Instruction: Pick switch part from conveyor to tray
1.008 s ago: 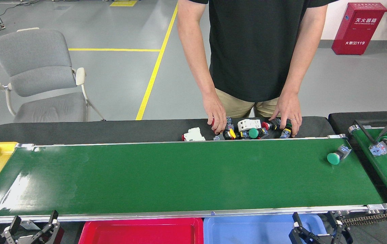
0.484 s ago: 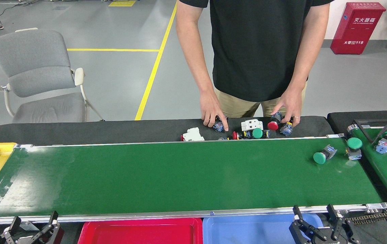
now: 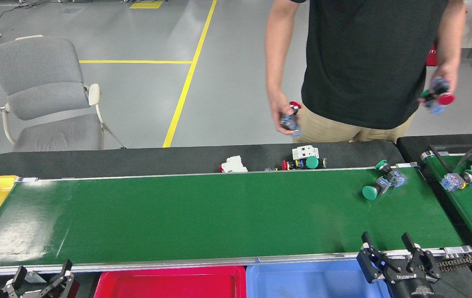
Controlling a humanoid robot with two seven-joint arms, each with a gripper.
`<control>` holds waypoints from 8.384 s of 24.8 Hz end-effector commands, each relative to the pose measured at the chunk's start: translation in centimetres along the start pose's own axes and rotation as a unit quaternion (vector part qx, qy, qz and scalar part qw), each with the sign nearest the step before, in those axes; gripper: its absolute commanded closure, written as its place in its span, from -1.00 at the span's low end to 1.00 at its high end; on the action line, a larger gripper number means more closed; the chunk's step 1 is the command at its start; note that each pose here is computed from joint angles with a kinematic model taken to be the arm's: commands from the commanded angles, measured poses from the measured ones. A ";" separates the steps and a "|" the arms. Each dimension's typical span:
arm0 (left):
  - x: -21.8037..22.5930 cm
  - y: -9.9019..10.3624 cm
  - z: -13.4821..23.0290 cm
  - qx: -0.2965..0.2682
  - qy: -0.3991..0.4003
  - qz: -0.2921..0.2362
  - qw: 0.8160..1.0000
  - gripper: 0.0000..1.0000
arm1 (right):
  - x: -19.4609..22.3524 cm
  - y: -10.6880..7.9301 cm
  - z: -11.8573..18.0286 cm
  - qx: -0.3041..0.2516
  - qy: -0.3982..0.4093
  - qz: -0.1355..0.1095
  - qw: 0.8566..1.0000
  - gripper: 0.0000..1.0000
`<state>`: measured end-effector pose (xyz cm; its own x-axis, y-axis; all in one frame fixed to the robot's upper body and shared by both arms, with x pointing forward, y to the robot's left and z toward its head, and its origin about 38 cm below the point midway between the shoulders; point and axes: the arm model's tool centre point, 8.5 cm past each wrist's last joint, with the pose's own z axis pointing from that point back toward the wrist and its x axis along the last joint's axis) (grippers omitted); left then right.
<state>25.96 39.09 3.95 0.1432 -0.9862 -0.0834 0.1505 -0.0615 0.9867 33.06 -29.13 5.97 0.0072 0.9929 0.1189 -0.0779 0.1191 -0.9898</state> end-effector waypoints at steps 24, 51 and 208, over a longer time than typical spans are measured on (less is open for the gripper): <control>1.4 0.2 -0.9 0.004 -0.025 -0.004 1.000 -1.00 | 9.1 0.2 -13.8 0.066 0.011 0.017 0.998 -0.99; 1.0 -0.4 -0.7 -0.004 -0.022 -0.002 1.000 -1.00 | 13.6 0.0 -12.4 0.033 -0.087 0.044 0.995 0.97; 16.2 7.5 -8.2 0.059 -0.194 0.008 0.979 -1.00 | 32.6 1.8 3.3 0.023 -0.519 0.070 0.852 -1.00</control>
<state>36.74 24.58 8.66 -0.2448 -0.9689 -0.0362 0.0244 -0.0434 0.9988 29.85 2.97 7.12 -0.8799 0.4737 0.0357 -0.0694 -0.0538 -0.9961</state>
